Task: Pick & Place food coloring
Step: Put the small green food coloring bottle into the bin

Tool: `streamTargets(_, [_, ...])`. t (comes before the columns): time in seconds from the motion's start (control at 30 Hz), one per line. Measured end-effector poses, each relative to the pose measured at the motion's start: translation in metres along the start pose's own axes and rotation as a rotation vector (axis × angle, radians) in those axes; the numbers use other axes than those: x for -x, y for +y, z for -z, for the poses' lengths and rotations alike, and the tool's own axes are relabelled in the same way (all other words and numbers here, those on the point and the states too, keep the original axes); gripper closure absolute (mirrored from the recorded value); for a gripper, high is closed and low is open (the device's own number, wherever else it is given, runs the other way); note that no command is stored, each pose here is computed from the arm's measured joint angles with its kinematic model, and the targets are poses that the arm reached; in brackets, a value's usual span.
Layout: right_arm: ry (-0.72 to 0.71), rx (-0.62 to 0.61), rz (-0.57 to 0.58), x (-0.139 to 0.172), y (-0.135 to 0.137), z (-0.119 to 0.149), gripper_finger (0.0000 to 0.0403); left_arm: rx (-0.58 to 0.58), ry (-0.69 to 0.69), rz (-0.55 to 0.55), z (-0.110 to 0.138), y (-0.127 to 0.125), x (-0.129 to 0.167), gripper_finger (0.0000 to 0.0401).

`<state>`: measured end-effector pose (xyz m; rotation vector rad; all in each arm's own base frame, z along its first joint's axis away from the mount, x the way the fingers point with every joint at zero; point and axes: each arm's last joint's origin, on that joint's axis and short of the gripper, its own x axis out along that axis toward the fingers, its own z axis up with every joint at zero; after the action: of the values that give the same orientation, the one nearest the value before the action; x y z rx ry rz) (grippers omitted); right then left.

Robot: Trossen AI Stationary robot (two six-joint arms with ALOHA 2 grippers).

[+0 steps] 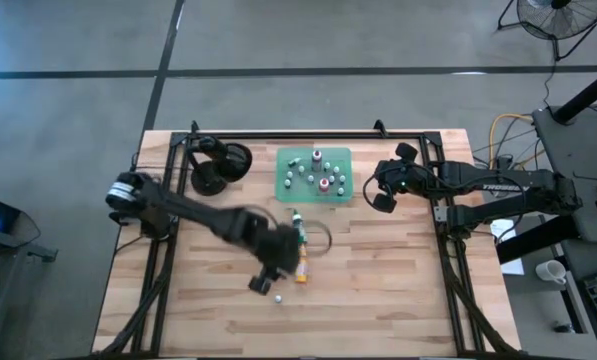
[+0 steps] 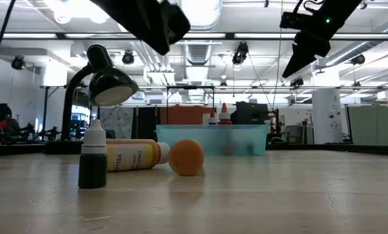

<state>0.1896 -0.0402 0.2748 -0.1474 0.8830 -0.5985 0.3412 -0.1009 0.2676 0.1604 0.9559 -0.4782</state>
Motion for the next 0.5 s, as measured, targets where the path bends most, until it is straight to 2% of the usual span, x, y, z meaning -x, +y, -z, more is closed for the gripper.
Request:
streamTargets(0.1, [0.002, 0.001, -0.004, 0.0, 0.0, 0.0, 0.0321, 0.004, 0.02, 0.022, -0.002, -0.02, -0.02, 0.0291])
streamTargets(0.27, [0.01, 0.005, -0.008, 0.0, 0.0, 0.001, 0.0321, 0.092, 0.026, 0.043, -0.003, -0.035, -0.047, 0.0291])
streamTargets(0.5, [0.043, 0.019, -0.018, 0.0, 0.0, 0.005, 0.0321, 0.172, 0.035, 0.049, -0.004, -0.042, -0.056, 0.0291])
